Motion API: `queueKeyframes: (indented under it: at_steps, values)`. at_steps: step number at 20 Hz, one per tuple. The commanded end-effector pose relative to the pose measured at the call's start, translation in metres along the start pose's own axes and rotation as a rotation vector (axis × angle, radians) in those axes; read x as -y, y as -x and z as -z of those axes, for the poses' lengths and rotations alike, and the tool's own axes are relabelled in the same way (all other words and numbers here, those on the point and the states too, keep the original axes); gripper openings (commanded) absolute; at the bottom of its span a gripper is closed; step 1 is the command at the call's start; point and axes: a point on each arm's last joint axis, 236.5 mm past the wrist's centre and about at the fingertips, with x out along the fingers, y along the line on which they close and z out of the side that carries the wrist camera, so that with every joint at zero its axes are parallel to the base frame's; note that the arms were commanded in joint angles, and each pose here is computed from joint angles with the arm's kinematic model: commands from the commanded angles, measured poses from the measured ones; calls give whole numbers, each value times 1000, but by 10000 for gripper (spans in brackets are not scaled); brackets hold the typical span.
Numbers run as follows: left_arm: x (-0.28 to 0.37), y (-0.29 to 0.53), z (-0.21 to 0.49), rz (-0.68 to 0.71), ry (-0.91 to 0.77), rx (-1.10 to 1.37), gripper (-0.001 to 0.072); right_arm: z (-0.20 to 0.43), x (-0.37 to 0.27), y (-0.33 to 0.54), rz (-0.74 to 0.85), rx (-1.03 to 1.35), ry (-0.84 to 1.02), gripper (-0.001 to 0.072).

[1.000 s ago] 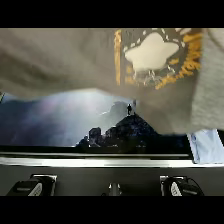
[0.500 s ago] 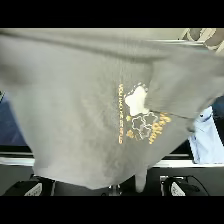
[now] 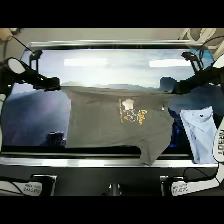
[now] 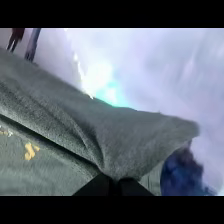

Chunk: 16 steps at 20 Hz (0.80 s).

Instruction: Fold the shirts.

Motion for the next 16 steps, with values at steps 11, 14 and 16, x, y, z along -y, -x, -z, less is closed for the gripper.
queueKeyframes:
  at_steps: [11,14,16]
  values:
    - [4,-41,14,65,-61,-134,26,17,23,-43,6,-83,-11,23]
    - [3,-47,65,76,-54,-327,26,61,13,-48,-36,-251,-67,22]
    - [0,-60,88,77,-34,-389,26,85,5,-61,-78,-316,-98,22]
